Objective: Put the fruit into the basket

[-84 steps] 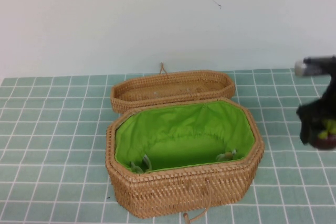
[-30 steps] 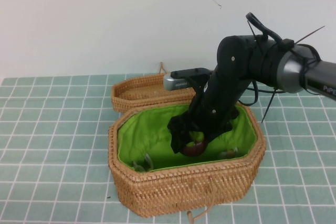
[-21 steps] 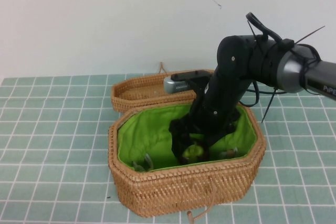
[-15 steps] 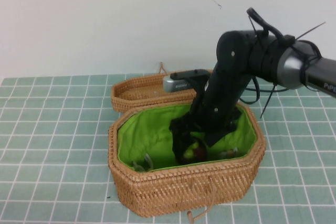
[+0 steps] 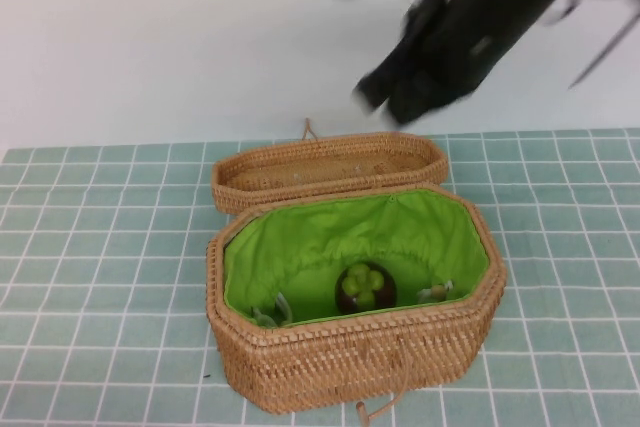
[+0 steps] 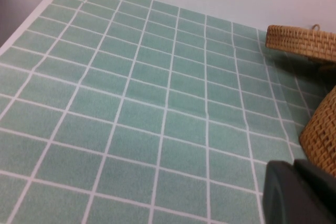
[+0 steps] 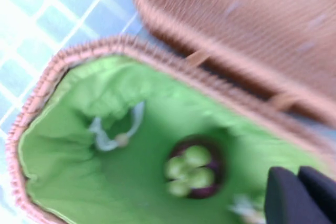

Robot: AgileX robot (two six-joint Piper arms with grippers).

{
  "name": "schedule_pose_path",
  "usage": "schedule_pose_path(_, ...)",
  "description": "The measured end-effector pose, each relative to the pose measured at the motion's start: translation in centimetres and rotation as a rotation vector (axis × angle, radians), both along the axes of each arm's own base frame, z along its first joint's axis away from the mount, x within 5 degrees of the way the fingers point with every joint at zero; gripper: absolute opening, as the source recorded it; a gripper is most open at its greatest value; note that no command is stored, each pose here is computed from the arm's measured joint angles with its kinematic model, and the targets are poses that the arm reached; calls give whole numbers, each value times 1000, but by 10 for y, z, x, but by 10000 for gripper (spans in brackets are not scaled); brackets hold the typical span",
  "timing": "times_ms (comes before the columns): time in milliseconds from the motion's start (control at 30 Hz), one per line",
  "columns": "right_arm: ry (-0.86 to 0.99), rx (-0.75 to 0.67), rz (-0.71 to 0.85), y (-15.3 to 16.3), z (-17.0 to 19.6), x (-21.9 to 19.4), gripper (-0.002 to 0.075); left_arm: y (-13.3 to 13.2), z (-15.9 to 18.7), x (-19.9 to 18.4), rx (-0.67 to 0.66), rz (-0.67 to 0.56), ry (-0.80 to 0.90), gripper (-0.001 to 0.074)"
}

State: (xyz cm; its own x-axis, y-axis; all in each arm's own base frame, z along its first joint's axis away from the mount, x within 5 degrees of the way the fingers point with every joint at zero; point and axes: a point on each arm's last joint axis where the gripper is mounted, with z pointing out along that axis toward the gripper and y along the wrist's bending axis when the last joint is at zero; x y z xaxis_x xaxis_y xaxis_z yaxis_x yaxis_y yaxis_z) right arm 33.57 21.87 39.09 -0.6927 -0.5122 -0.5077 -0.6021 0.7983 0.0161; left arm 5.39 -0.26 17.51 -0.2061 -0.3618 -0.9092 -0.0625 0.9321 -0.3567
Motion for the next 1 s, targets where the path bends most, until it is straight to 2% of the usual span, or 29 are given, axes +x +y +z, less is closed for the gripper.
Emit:
schedule_pose_path(100, -130, -9, -23, -22, 40, -22, -2, 0, 0, 0, 0, 0, 0, 0)
schedule_pose_path(233, -252, 47, -36, -49, 88, -61, -2, 0, 0, 0, 0, 0, 0, 0)
schedule_pose_path(367, -303, 86, -44, -74, 109, -99, -3, 0, 0, 0, 0, 0, 0, 0)
schedule_pose_path(500, -290, 84, -51, -96, 104, -135, -3, 0, 0, 0, 0, 0, 0, 0)
schedule_pose_path(800, -229, 84, -101, -144, 63, -210, -3, 0, 0, 0, 0, 0, 0, 0)
schedule_pose_path(1000, -239, 87, -96, -160, 50, -235, -3, 0, 0, 0, 0, 0, 0, 0)
